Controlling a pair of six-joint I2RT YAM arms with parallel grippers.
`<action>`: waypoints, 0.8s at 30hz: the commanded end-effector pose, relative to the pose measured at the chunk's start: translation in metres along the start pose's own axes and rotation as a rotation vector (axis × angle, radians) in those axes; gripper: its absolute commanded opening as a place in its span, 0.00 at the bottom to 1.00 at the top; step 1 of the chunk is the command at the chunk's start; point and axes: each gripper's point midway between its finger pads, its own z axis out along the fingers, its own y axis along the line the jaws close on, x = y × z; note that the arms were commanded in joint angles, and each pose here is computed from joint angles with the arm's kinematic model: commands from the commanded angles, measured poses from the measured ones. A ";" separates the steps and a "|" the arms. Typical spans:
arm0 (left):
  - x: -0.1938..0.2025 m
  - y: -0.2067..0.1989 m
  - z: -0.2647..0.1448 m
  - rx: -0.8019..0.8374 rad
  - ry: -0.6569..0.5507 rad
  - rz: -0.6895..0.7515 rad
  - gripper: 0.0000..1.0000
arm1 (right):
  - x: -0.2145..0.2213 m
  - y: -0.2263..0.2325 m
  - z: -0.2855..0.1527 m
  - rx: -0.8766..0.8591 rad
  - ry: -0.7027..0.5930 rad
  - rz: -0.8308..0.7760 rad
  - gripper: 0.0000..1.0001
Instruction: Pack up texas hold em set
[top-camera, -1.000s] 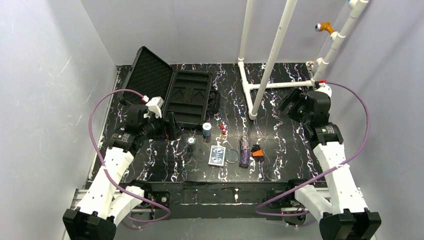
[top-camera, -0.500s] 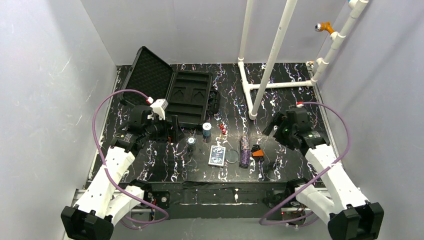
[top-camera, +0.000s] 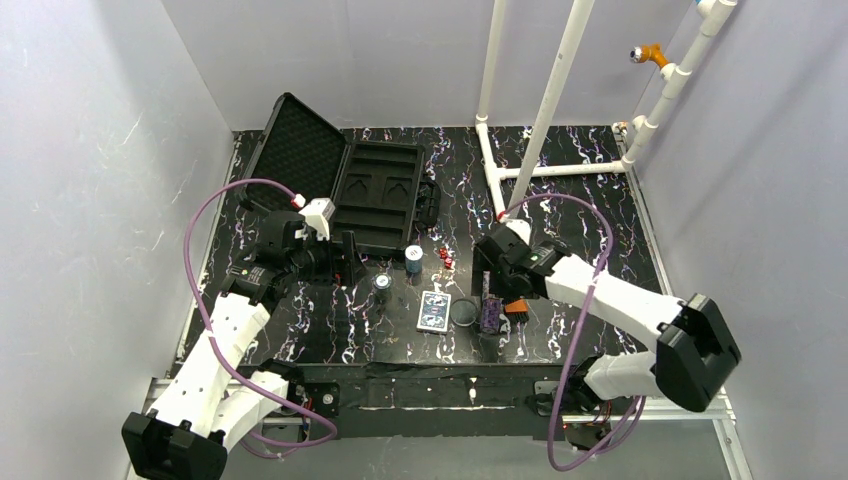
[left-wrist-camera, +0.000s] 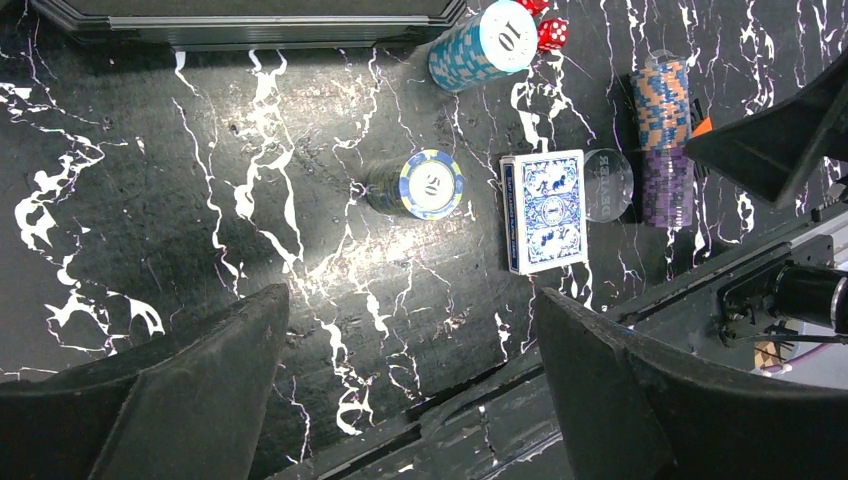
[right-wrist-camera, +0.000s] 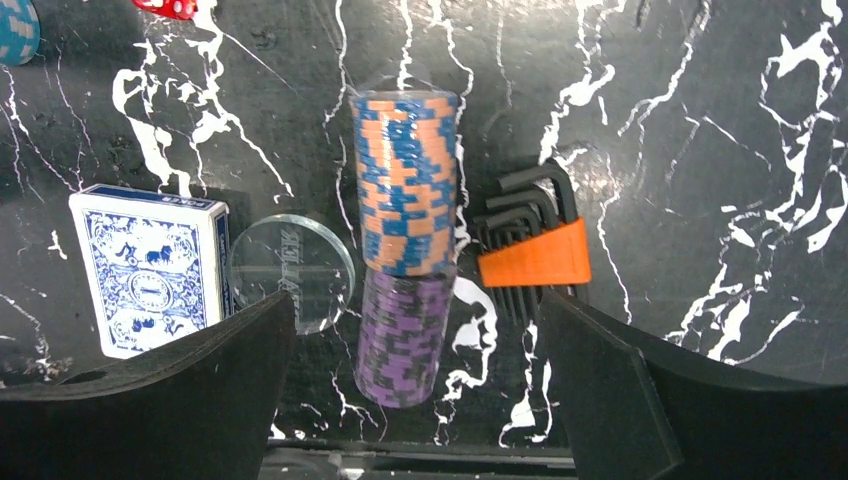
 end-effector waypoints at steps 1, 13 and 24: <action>-0.002 0.000 -0.007 -0.014 -0.012 0.020 0.91 | -0.029 0.014 0.004 0.028 -0.107 -0.051 0.96; -0.002 0.001 -0.008 -0.018 -0.013 0.022 0.90 | -0.040 0.020 0.041 0.102 -0.104 -0.204 0.75; -0.002 0.002 -0.007 -0.023 -0.009 0.021 0.90 | -0.030 0.017 0.065 0.109 -0.050 -0.217 0.58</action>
